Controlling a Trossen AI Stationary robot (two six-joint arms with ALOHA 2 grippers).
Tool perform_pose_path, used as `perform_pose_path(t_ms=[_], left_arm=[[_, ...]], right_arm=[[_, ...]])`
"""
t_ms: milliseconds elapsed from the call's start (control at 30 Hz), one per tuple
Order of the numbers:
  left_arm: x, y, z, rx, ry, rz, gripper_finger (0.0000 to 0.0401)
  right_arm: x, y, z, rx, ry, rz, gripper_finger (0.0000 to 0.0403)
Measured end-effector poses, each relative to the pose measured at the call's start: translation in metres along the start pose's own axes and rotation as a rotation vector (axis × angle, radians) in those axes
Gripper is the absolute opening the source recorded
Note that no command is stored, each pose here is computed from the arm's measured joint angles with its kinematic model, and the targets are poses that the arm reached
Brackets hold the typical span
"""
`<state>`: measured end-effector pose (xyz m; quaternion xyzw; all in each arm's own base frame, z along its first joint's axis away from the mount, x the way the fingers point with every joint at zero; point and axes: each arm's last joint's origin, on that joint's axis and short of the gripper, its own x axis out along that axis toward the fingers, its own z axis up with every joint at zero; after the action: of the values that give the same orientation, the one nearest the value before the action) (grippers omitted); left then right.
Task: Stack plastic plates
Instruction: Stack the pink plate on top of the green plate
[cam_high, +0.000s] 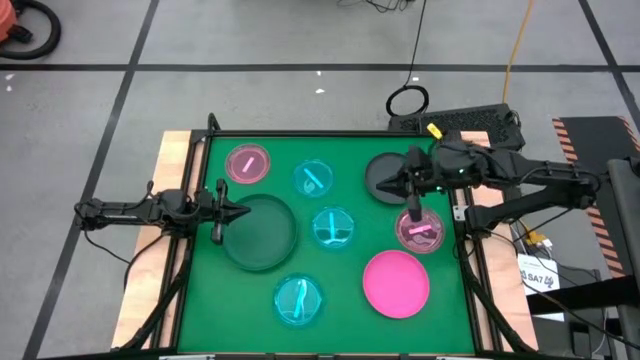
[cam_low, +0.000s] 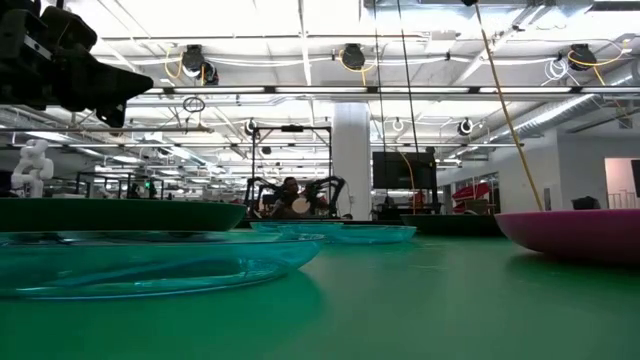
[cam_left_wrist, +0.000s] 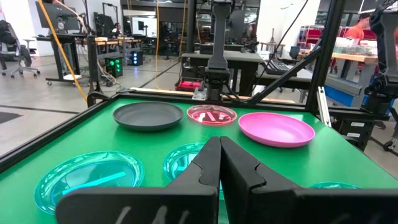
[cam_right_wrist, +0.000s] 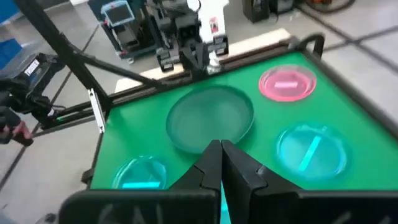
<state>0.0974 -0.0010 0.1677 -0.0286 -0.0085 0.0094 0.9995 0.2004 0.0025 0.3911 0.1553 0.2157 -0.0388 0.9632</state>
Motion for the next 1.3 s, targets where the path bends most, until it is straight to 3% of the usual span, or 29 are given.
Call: perform_pose_path(t_ms=[167, 300, 533, 667, 800, 1133, 1300], left_arm=[[0.0, 0.0, 0.001, 0.0, -0.008, -0.001, 0.0005], [0.0, 0.0, 0.002, -0.039, -0.023, 0.001, 0.0005], [-0.001, 0.0, 0.01, -0.175, -0.047, -0.004, 0.0005], [-0.004, -0.001, 0.025, -0.284, 0.002, 0.003, 0.0005], [-0.007, -0.002, 0.047, -0.309, 0.073, 0.018, 0.0005], [0.0, -0.006, 0.103, -0.361, 0.259, 0.064, 0.0005], [0.011, -0.007, 0.116, -0.365, 0.352, 0.089, 0.0005]], right_arm=[[0.014, 0.008, -0.011, 0.07, 0.114, 0.003, 0.0], [0.024, 0.011, -0.023, 0.23, 0.233, -0.04, 0.0], [0.029, 0.005, -0.054, 0.52, 0.522, -0.288, 0.0], [0.024, 0.006, -0.069, 0.551, 0.665, -0.412, 0.0], [0.023, 0.006, -0.085, 0.634, 0.748, -0.51, 0.0], [0.042, 0.009, -0.146, 0.775, 0.92, -0.516, 0.0025], [0.047, 0.011, -0.171, 0.795, 0.934, -0.534, 0.0056]])
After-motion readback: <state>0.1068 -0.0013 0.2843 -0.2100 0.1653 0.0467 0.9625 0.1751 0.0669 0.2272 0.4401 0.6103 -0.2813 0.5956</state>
